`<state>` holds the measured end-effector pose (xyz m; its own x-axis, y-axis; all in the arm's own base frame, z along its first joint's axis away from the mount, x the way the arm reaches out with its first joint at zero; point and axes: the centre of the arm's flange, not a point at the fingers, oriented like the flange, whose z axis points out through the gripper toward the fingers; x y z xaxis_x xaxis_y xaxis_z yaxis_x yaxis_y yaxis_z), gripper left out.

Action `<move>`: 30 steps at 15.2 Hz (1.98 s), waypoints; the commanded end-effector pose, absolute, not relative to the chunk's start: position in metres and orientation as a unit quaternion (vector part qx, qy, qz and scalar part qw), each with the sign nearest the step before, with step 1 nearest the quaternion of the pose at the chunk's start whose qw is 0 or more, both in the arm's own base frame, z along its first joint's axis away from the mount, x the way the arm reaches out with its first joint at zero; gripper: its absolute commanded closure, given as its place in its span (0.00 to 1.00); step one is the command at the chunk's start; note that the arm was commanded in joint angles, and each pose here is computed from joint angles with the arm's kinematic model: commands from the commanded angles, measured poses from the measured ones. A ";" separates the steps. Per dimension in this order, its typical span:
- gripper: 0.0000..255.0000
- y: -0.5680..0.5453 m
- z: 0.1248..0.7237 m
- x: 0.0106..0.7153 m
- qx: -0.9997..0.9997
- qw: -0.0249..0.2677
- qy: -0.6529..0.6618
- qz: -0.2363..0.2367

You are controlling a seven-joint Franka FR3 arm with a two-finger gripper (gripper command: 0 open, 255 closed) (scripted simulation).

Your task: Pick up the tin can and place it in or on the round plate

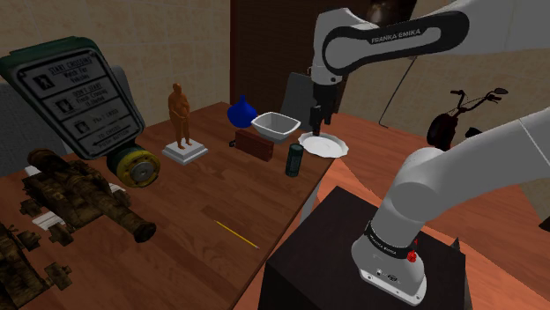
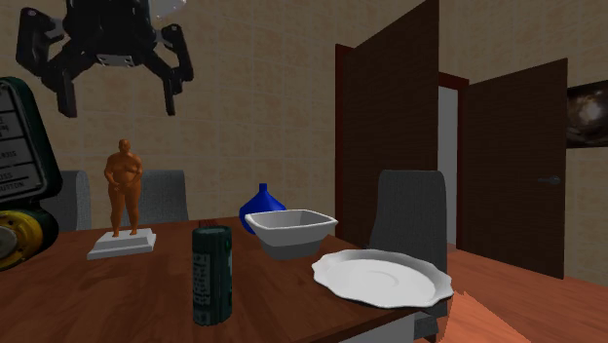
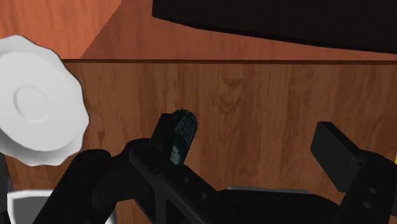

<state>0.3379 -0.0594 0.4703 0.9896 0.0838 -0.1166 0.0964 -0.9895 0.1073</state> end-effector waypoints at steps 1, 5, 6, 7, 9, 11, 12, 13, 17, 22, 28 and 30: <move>0.00 -0.077 0.449 0.347 0.996 0.050 0.056 -0.047; 0.00 -0.106 0.412 0.371 0.996 0.035 0.075 -0.033; 0.00 -0.113 0.403 0.377 0.996 0.032 0.080 -0.030; 0.00 -0.120 0.394 0.383 0.996 0.028 0.085 -0.026; 0.00 -0.133 0.375 0.396 0.995 0.021 0.094 -0.019; 0.00 -0.145 0.356 0.409 0.994 0.013 0.104 -0.012; 0.00 -0.152 0.347 0.416 0.994 0.010 0.109 -0.008; 0.00 -0.158 0.338 0.423 0.993 0.006 0.114 -0.005; 0.00 -0.169 0.313 0.437 0.992 -0.001 0.123 0.002; 0.00 -0.169 0.287 0.438 0.992 -0.001 0.123 0.002; 0.00 -0.169 0.279 0.438 0.992 -0.001 0.123 0.002; 0.00 -0.169 0.279 0.438 0.992 -0.001 0.123 0.002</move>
<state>0.4377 -0.1692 0.2786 0.9695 0.2450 0.0050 0.2450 -0.9695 -0.0017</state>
